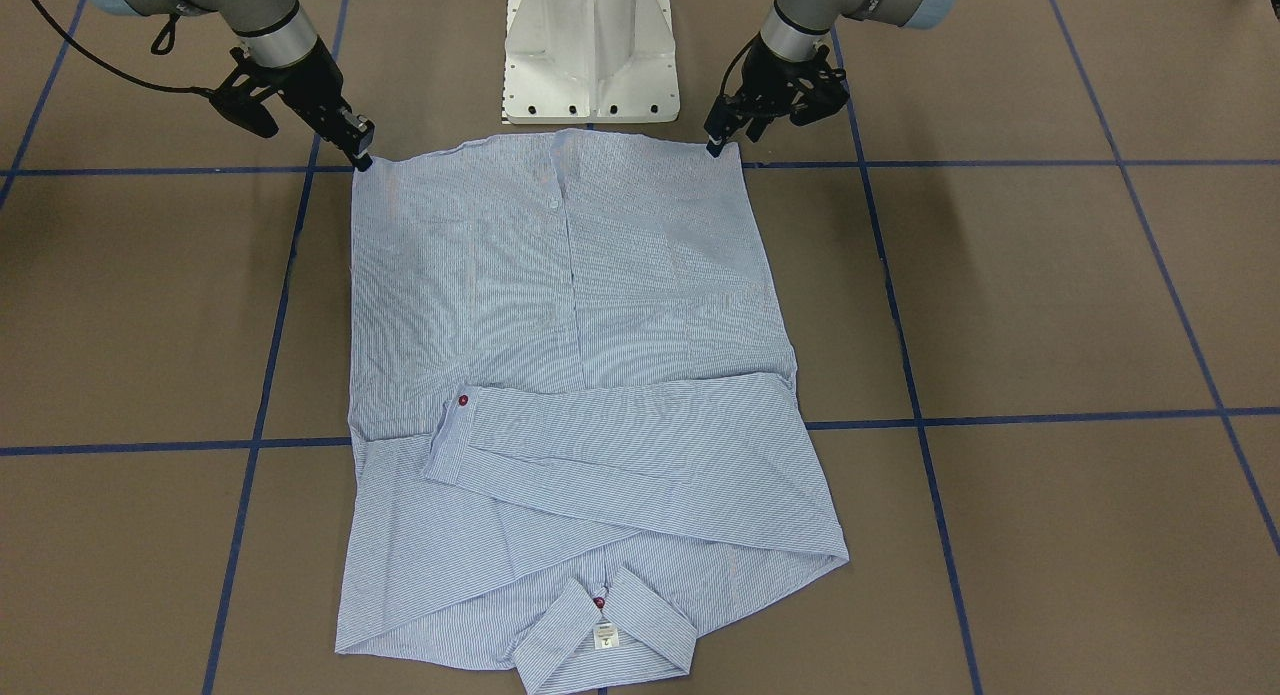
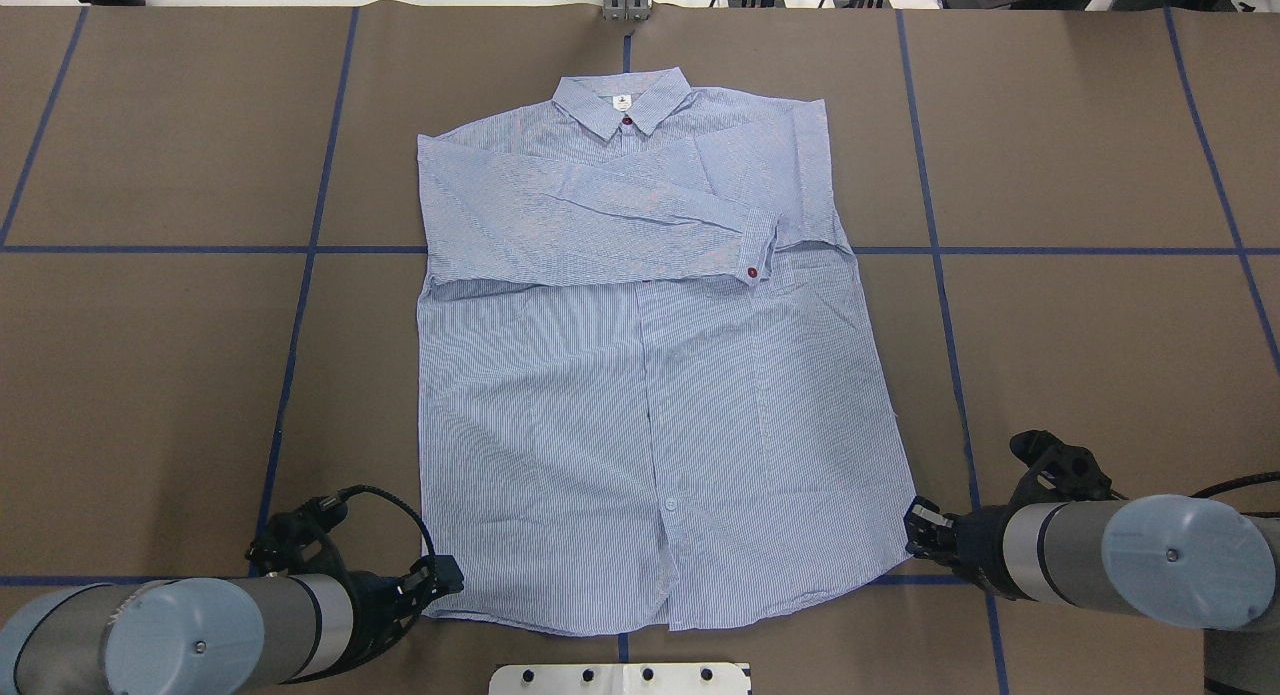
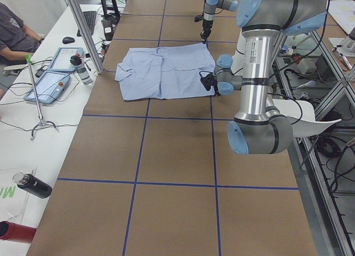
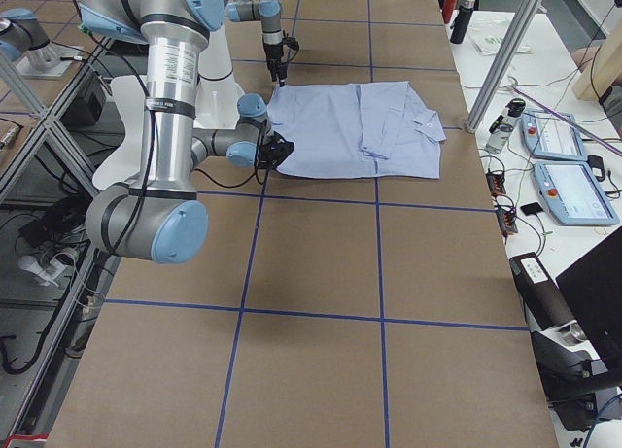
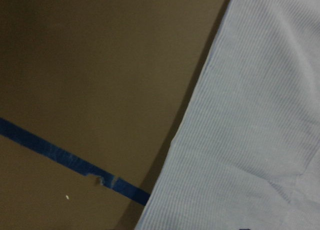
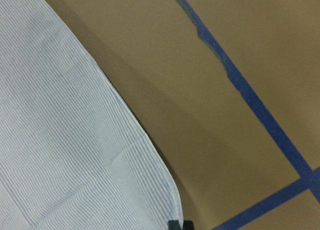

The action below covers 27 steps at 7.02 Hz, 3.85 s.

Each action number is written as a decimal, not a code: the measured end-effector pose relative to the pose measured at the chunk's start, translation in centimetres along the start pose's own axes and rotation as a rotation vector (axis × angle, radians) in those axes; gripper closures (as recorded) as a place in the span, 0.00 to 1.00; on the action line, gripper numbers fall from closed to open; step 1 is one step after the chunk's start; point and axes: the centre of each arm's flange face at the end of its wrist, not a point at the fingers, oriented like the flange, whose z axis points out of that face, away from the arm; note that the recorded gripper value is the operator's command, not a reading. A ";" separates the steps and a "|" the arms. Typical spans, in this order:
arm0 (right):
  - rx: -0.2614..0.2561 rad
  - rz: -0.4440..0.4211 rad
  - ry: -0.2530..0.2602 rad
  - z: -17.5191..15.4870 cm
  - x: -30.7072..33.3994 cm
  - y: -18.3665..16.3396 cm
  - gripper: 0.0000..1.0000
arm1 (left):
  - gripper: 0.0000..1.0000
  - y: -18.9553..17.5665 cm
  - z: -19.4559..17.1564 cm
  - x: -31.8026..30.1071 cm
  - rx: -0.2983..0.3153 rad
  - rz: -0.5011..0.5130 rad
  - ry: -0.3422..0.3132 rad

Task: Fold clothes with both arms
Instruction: 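Move the left gripper to the hem corner nearest it and grasp it, then lift both hem corners with both grippers and pull them toward the collar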

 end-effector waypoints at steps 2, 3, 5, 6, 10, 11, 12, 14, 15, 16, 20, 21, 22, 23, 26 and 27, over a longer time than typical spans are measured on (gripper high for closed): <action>0.000 0.000 0.000 0.0 0.0 0.0 1.00 | 0.67 0.6 0.5 -0.1 0.005 -0.002 0.000; 0.001 0.000 0.000 0.0 0.0 0.0 1.00 | 0.77 0.6 0.5 0.0 0.006 -0.004 0.002; 0.002 0.000 0.002 -0.1 0.1 -0.1 1.00 | 0.99 0.6 -0.4 0.3 0.005 -0.004 0.018; 0.001 0.001 0.002 -0.1 0.1 -0.1 1.00 | 1.00 0.6 -0.8 0.4 0.008 -0.004 0.024; -0.001 0.000 -0.006 -0.5 0.0 0.0 1.00 | 1.00 0.4 -1.8 0.7 0.015 -0.003 0.033; -0.011 -0.001 -0.023 -1.7 -0.4 0.3 1.00 | 1.00 0.3 -3.5 0.8 0.006 -0.002 0.050; -0.028 -0.002 -0.039 -3.4 -0.5 0.6 1.00 | 1.00 0.1 -6.1 0.5 -0.005 0.002 0.067; -0.070 0.002 -0.051 -5.9 -0.6 1.3 1.00 | 1.00 -0.4 -10.4 -0.2 -0.025 0.023 0.088; -0.096 0.008 -0.048 -6.5 -0.6 1.8 1.00 | 1.00 -0.5 -11.6 -0.4 -0.035 0.029 0.088; -0.120 0.010 -0.043 -6.9 -0.6 2.1 1.00 | 1.00 -0.6 -12.3 -0.4 -0.050 0.029 0.084; -0.118 0.066 -0.091 -9.6 -2.6 -1.3 1.00 | 1.00 -4.8 -15.8 2.8 -0.062 0.064 0.143; -0.125 0.091 -0.096 -9.8 -4.4 -3.9 1.00 | 1.00 -6.9 -16.4 4.2 -0.032 0.084 0.171; -0.129 0.109 -0.094 -9.8 -7.7 -7.2 1.00 | 1.00 -9.4 -16.8 6.2 -0.010 0.087 0.195; -0.116 0.116 -0.076 -9.9 -11.9 -10.3 1.00 | 1.00 -12.0 -16.6 9.6 0.019 0.070 0.210; -0.022 0.055 0.007 -9.9 -20.8 -17.6 1.00 | 1.00 -21.2 -15.8 16.9 0.150 0.093 0.157; 0.004 0.061 0.025 -9.1 -23.3 -20.3 1.00 | 1.00 -24.2 -15.6 17.7 0.189 0.103 0.139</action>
